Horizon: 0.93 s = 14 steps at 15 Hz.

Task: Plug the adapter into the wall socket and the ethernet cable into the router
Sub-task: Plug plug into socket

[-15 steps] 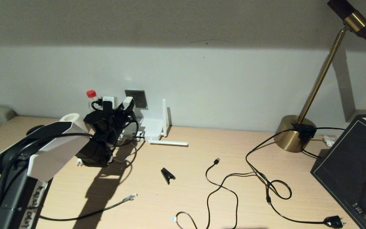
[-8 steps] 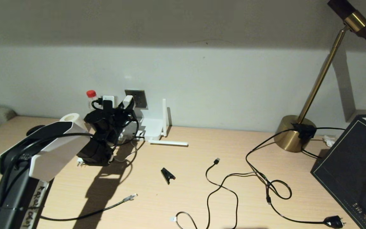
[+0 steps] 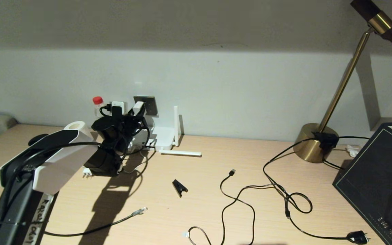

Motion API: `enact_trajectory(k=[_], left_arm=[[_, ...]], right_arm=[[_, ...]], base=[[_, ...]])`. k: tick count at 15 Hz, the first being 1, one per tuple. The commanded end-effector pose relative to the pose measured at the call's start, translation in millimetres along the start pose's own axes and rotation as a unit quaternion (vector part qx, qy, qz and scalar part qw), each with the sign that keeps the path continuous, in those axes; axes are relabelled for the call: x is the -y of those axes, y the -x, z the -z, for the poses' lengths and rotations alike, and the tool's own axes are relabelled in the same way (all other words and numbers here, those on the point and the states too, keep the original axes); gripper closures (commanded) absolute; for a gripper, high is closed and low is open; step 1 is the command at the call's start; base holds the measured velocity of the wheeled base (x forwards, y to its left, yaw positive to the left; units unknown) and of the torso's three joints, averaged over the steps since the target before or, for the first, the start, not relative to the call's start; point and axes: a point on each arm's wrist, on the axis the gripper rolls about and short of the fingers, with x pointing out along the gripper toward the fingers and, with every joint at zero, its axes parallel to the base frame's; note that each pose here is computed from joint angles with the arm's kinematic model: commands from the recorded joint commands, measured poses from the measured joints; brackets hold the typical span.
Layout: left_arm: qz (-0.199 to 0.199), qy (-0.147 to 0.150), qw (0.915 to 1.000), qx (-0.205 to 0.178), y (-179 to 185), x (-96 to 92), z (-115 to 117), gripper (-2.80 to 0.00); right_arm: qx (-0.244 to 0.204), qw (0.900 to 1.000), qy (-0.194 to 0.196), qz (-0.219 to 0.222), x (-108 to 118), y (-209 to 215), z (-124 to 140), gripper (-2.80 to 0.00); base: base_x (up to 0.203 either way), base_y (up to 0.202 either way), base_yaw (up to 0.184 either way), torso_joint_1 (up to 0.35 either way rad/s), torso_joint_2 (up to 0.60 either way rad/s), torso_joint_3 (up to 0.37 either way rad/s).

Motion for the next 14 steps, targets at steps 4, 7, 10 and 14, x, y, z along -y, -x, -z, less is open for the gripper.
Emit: enact_trajectory(k=[4,7,10,14], left_arm=[[0.001,0.000,1.0000,0.003,-0.3,0.9,0.2,0.00],[0.000,0.000,1.0000,0.004,-1.9,1.0,3.5,0.00],[0.000,0.000,1.0000,0.005,-2.3,0.9,4.2,0.00],[-0.001,0.000,1.0000,0.005,-2.5,0.1,3.5,0.00]], right_arm=[[-0.018,1.000,0.000,0.000,0.0,-2.0,10.0,0.00],[-0.018,1.000,0.000,0.000,0.0,-2.0,10.0,0.00],[-0.018,1.000,0.000,0.000,0.0,-2.0,9.9,0.00],[-0.018,1.000,0.000,0.000,0.0,-2.0,10.0,0.00]], base=[[0.000,0.000,0.000,0.000,0.00,0.000],[0.000,0.000,0.000,0.000,0.00,0.000],[0.000,0.000,0.000,0.000,0.00,0.000],[0.000,0.000,0.000,0.000,0.00,0.000]])
